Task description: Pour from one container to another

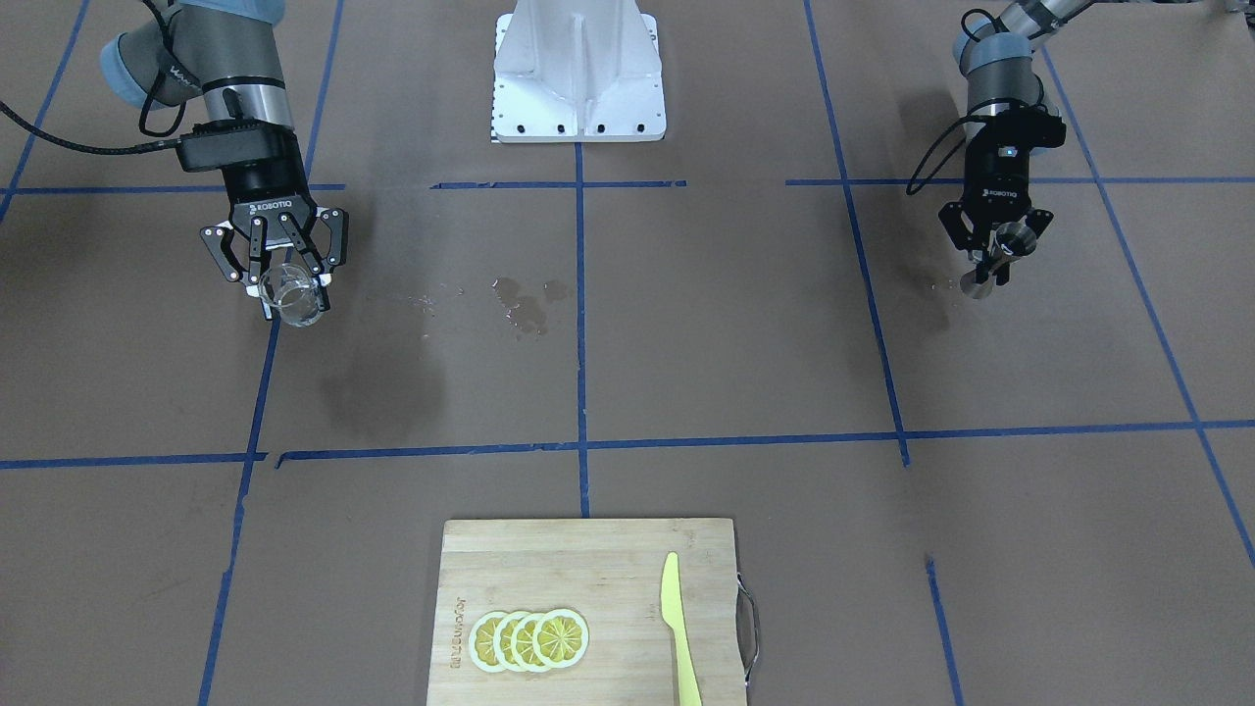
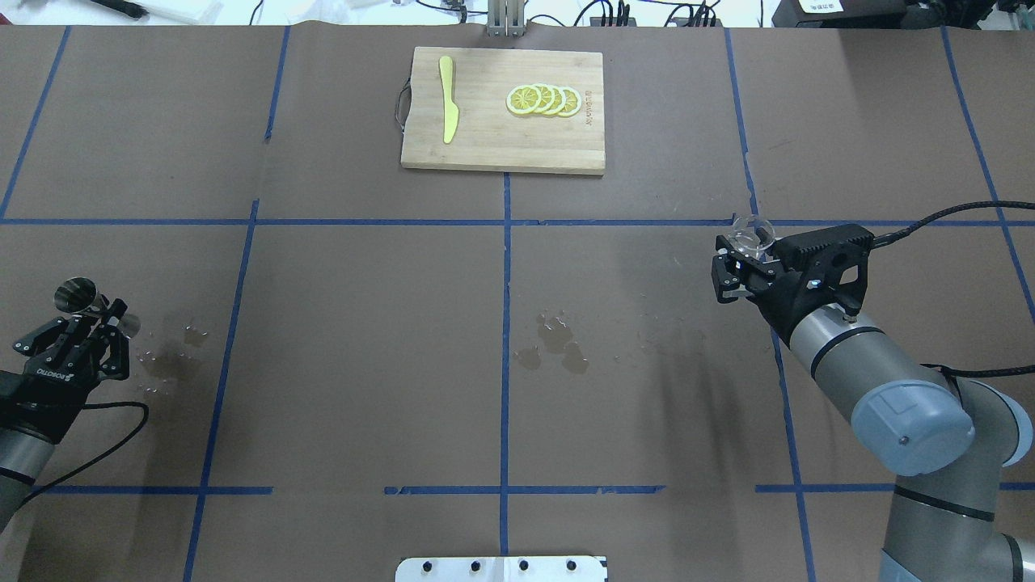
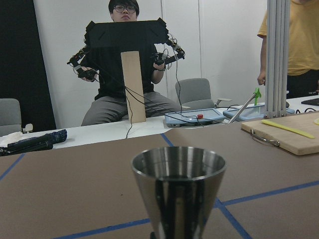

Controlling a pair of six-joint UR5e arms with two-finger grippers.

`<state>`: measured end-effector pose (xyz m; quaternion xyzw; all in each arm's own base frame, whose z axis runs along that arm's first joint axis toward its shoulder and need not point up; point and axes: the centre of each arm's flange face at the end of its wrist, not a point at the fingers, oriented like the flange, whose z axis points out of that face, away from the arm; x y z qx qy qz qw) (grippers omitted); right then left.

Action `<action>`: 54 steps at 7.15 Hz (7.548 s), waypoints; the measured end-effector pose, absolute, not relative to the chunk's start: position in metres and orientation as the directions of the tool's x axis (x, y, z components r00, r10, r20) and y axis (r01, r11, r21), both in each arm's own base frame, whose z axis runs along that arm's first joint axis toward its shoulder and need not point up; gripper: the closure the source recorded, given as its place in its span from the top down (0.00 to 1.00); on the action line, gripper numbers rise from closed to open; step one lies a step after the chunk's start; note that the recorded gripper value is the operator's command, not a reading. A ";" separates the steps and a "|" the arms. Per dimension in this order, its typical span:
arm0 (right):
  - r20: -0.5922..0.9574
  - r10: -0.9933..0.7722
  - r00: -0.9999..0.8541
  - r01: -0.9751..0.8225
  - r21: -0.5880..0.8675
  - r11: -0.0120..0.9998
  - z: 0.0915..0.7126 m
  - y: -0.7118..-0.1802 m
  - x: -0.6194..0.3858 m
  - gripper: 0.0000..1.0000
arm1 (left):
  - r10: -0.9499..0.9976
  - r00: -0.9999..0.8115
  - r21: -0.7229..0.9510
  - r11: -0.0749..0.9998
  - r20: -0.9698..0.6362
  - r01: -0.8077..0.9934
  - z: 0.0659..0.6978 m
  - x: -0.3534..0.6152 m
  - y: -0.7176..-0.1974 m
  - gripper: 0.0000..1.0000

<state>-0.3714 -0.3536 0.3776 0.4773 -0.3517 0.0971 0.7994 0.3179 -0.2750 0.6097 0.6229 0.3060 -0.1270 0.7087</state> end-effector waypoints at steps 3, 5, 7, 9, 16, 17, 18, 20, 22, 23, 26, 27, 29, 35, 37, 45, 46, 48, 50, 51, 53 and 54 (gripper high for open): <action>0.653 -0.179 0.736 -0.489 0.696 0.527 0.379 -0.353 -0.371 0.00 | 0.183 0.714 0.736 0.230 -0.676 0.637 0.614 0.320 -0.272 0.00; 0.653 -0.179 0.736 -0.488 0.695 0.528 0.380 -0.353 -0.371 0.00 | 0.160 0.637 0.655 0.266 -0.754 0.708 0.623 0.324 -0.267 0.00; 0.654 -0.181 0.735 -0.488 0.694 0.528 0.379 -0.353 -0.373 0.00 | 0.158 0.626 0.643 0.281 -0.763 0.713 0.627 0.328 -0.263 0.00; 0.656 -0.181 0.733 -0.490 0.693 0.529 0.378 -0.353 -0.373 0.00 | 0.170 0.642 0.661 0.283 -0.748 0.695 0.627 0.331 -0.259 0.00; 0.662 -0.184 0.726 -0.496 0.690 0.528 0.374 -0.353 -0.375 0.00 | 0.193 0.667 0.691 0.290 -0.720 0.662 0.628 0.336 -0.253 0.00; 0.663 -0.184 0.725 -0.496 0.689 0.528 0.373 -0.353 -0.375 0.00 | 0.195 0.668 0.692 0.292 -0.719 0.660 0.629 0.336 -0.252 0.00; 0.664 -0.185 0.724 -0.497 0.689 0.528 0.373 -0.353 -0.375 0.00 | 0.198 0.668 0.693 0.295 -0.717 0.657 0.629 0.338 -0.251 0.00; 0.665 -0.186 0.723 -0.498 0.688 0.528 0.372 -0.353 -0.375 0.00 | 0.203 0.668 0.695 0.300 -0.716 0.654 0.629 0.339 -0.248 0.00; 0.667 -0.186 0.721 -0.500 0.687 0.527 0.370 -0.352 -0.375 0.00 | 0.204 0.669 0.696 0.301 -0.715 0.652 0.630 0.339 -0.248 0.09; 0.668 -0.186 0.720 -0.501 0.687 0.526 0.369 -0.353 -0.374 0.00 | 0.204 0.670 0.697 0.300 -0.714 0.651 0.630 0.339 -0.248 0.15; 0.672 -0.186 0.717 -0.506 0.686 0.524 0.367 -0.352 -0.373 0.00 | 0.206 0.677 0.704 0.300 -0.707 0.643 0.631 0.338 -0.247 0.43; 0.675 -0.187 0.714 -0.509 0.684 0.522 0.365 -0.352 -0.371 0.00 | 0.207 0.679 0.706 0.301 -0.705 0.641 0.632 0.337 -0.247 0.43; 0.680 -0.189 0.708 -0.515 0.681 0.520 0.361 -0.351 -0.369 0.00 | 0.208 0.680 0.707 0.302 -0.703 0.639 0.632 0.337 -0.246 0.47; 0.684 -0.191 0.704 -0.520 0.679 0.519 0.357 -0.351 -0.368 0.00 | 0.219 0.672 0.704 0.315 -0.707 0.637 0.633 0.330 -0.244 1.00; 0.688 -0.192 0.700 -0.523 0.677 0.518 0.355 -0.350 -0.367 0.00 | 0.247 0.655 0.696 0.351 -0.714 0.627 0.628 0.315 -0.239 1.00; 0.695 -0.198 0.691 -0.526 0.672 0.520 0.349 -0.350 -0.367 0.00 | 0.438 0.570 0.694 0.614 -0.695 0.375 0.623 0.233 -0.208 1.00; 0.696 -0.199 0.690 -0.527 0.672 0.521 0.348 -0.350 -0.367 0.00 | 0.458 0.569 0.696 0.645 -0.683 0.317 0.630 0.216 -0.203 1.00; 0.697 -0.200 0.689 -0.528 0.671 0.521 0.348 -0.350 -0.367 0.00 | 0.471 0.604 0.703 0.674 -0.644 0.224 0.651 0.180 -0.197 1.00; 0.693 -0.195 0.694 -0.524 0.673 0.523 0.352 -0.350 -0.366 0.00 | 0.444 0.637 0.691 0.695 -0.629 0.197 0.674 0.168 -0.207 1.00; 0.689 -0.190 0.699 -0.522 0.674 0.524 0.357 -0.350 -0.366 0.00 | 0.432 0.666 0.699 0.689 -0.607 0.191 0.678 0.171 -0.232 1.00; 0.680 -0.177 0.712 -0.515 0.676 0.527 0.369 -0.350 -0.364 0.00 | 0.427 0.774 0.764 0.635 -0.469 0.113 0.662 0.164 -0.337 1.00; 0.685 -0.164 0.710 -0.522 0.668 0.531 0.378 -0.348 -0.360 0.00 | 0.401 0.801 0.750 0.655 -0.445 0.088 0.651 0.151 -0.394 1.00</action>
